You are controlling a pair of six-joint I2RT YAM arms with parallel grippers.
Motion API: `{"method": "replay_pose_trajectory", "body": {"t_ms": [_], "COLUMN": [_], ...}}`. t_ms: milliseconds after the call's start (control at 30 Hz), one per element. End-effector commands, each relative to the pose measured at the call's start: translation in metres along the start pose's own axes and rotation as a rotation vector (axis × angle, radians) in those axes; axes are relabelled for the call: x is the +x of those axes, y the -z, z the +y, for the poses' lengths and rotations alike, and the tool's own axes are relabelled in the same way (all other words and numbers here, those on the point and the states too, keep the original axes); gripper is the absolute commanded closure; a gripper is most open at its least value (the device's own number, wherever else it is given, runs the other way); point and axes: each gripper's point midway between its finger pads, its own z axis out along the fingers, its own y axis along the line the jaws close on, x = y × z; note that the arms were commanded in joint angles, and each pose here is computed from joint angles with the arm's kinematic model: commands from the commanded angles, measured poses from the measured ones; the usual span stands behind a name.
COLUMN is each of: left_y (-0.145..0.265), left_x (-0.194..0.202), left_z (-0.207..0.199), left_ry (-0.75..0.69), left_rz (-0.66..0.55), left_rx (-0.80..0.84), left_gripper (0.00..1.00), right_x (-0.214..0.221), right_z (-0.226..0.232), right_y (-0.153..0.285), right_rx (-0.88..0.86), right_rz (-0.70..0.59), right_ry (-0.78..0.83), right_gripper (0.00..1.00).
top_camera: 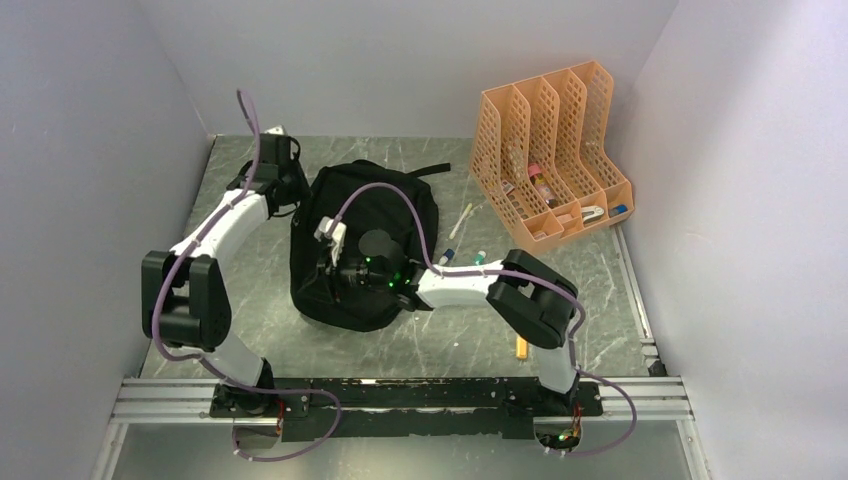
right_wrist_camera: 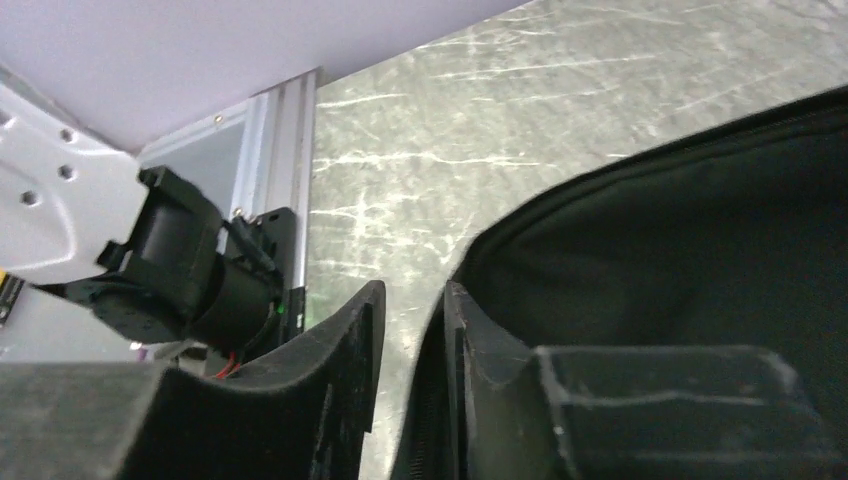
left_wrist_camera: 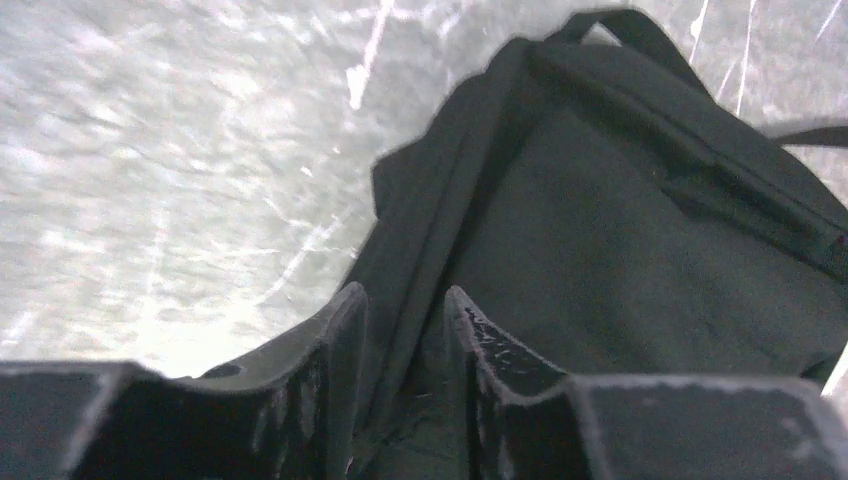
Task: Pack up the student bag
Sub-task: Zip the student bag at the center of the board, then unzip the student bag at the center of the board.
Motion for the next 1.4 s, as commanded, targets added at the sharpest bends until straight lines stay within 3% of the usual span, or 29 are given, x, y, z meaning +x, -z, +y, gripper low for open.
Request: {"method": "replay_pose_trajectory", "body": {"t_ms": [0,133,367,500,733,1067,1367], "left_y": [0.050,0.097,0.125,0.117,0.104,0.081,0.057], "left_x": [-0.068,-0.071,-0.068,-0.058,-0.050,0.004,0.061], "left_z": [0.008,0.039,0.017,-0.009,-0.062,-0.193,-0.247], "left_ry": [0.051,0.058,-0.003,-0.036,-0.129,-0.448,-0.713], "left_rz": [-0.240,-0.360,-0.370,-0.329,-0.284,-0.209,-0.095], "left_rx": [-0.061,-0.144,0.022,0.164,0.357,0.599,0.632], "left_gripper": [0.52,0.36,0.34,0.36,0.36,0.40,0.39], "right_x": [-0.025,-0.047,-0.092,-0.099,-0.052,0.013,0.041], "right_z": [0.021,0.006,-0.051,-0.098,-0.175,-0.207,-0.217], "right_y": [0.008,0.025,0.097,0.147,0.232,0.247,0.244], "right_rx": [0.004,0.155,0.544,0.707,0.976,0.927,0.862], "right_rz": [0.002,0.029,-0.051,-0.111,-0.119,-0.030,0.003], "right_ry": [0.054,0.079,-0.033,-0.238,-0.562,-0.848,-0.922], "right_gripper": [0.65,0.58,0.49,0.48,0.48,0.48,0.48]}}
